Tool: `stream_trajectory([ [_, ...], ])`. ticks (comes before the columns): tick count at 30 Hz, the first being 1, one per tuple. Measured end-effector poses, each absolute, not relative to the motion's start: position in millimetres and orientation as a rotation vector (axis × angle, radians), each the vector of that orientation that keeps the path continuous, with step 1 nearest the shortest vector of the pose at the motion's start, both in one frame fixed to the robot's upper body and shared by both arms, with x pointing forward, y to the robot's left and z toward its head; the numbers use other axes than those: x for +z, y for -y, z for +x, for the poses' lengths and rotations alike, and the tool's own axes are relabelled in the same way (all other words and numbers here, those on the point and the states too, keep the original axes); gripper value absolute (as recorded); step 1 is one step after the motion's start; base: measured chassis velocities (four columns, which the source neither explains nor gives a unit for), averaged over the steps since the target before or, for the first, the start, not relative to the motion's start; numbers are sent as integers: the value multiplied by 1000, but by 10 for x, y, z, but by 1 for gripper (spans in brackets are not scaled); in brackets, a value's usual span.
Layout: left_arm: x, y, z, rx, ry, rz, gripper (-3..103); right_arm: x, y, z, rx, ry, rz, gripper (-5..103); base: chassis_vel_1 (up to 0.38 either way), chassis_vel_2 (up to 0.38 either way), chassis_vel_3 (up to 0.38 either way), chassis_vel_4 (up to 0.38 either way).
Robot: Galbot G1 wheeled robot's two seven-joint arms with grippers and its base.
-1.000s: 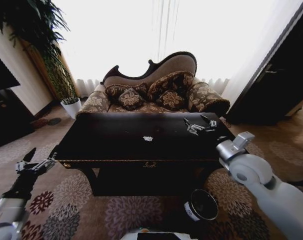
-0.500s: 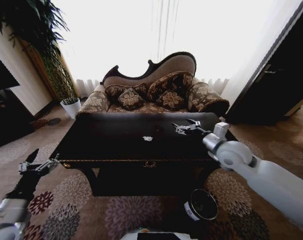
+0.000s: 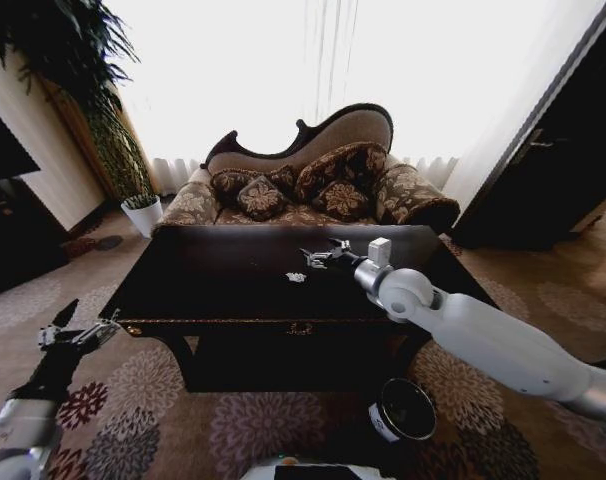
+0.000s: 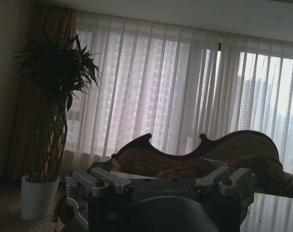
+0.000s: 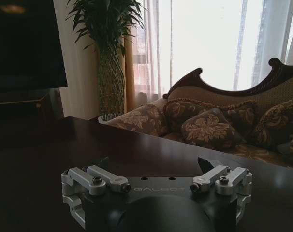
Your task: Move to the front of the table and place the trash on the table into the trash bin.
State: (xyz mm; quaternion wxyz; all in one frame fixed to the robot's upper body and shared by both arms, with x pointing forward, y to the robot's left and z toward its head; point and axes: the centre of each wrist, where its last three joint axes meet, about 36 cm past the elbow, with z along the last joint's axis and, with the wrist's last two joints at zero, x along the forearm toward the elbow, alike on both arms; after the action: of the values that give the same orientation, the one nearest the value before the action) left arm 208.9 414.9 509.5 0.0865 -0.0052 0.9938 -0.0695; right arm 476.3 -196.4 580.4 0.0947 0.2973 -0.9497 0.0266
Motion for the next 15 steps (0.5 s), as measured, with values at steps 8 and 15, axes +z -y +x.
stream_trajectory([
  [8,4990,-4183,2149,-228,-2968,-29,100,5401,1878,4758,188,2766,904,100,0,0,0,0],
  [15,4926,-4218,2182,-238,-2973,-39,100,5177,1811,4809,201,2759,915,100,0,0,0,0],
])
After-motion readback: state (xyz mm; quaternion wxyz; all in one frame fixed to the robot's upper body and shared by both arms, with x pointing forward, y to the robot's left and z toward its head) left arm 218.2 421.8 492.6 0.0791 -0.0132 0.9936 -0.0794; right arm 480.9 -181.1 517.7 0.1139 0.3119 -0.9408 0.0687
